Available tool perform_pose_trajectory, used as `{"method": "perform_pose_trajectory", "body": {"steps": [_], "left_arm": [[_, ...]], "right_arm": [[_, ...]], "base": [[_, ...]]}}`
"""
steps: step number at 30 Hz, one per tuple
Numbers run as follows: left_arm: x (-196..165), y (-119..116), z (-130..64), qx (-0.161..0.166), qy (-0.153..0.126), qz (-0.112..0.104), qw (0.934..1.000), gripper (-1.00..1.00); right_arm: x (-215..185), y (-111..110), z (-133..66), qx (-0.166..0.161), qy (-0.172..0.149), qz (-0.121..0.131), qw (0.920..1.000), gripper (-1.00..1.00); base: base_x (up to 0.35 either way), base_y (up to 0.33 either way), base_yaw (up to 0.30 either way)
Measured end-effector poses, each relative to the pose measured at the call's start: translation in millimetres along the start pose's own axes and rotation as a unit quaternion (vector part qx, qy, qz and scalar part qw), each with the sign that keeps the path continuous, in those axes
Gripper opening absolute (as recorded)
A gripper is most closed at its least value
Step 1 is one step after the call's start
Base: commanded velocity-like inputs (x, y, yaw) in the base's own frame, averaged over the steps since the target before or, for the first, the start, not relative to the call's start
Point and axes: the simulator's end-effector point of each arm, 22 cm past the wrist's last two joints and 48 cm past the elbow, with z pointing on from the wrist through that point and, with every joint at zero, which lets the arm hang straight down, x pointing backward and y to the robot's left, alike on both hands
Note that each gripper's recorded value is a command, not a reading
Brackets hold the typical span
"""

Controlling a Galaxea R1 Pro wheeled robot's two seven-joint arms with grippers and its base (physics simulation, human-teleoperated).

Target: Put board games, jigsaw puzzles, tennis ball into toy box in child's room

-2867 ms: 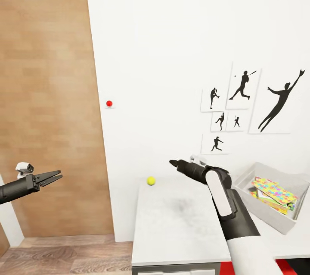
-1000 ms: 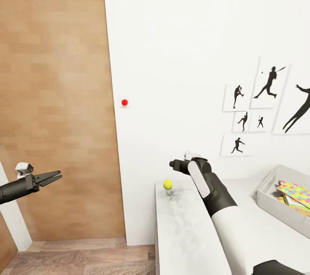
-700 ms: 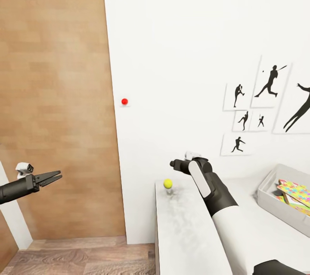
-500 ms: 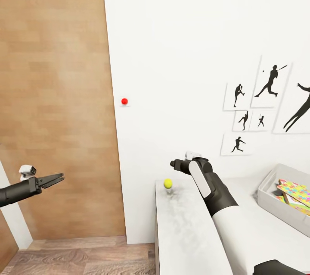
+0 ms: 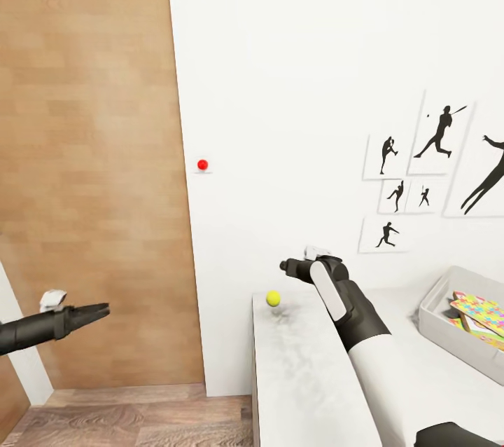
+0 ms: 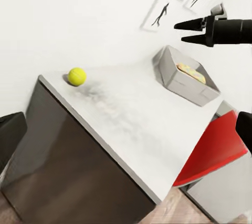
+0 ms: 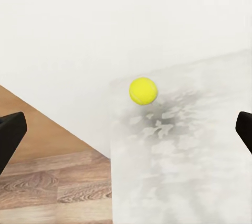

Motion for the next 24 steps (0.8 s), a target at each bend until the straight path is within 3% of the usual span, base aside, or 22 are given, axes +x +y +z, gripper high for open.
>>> {"method": "perform_pose_trajectory", "body": {"steps": [3, 5, 8, 12, 14, 18, 24], "left_arm": [[2, -5, 5.6, 0.006, 0.011, 0.021, 0.9997, 1.00], [14, -14, 19.6, 0.020, 0.036, 0.030, 0.9987, 1.00], [34, -29, 45.8, 0.048, 0.071, 0.031, 0.9958, 1.00], [38, -44, 63.1, 0.068, 0.084, 0.041, 0.9933, 1.00], [37, -50, 70.6, 0.076, 0.085, 0.036, 0.9929, 1.00], [37, -43, 86.6, 0.050, 0.085, 0.017, 0.9950, 1.00], [38, -29, 92.1, 0.021, 0.085, 0.006, 0.9961, 1.00]], "right_arm": [[0, 0, -0.2, 0.000, 0.000, 0.000, 1.0000, 1.00], [0, -1, -0.1, 0.001, 0.000, -0.001, 1.0000, 1.00], [0, -1, 0.0, 0.003, -0.001, -0.002, 1.0000, 1.00], [-1, 0, -0.1, 0.003, -0.002, -0.003, 1.0000, 1.00], [-3, 1, 0.0, 0.002, -0.003, -0.003, 1.0000, 1.00], [-5, 3, 2.7, 0.002, 0.000, -0.003, 1.0000, 1.00], [3, -1, 15.6, 0.011, 0.022, -0.005, 0.9997, 1.00]], "base": [[0.000, 0.000, 0.000], [0.000, 0.000, 0.000], [0.000, 0.000, 0.000], [0.000, 0.000, 0.000], [0.000, 0.000, 0.000], [0.000, 0.000, 0.000], [0.000, 0.000, 0.000]]}}
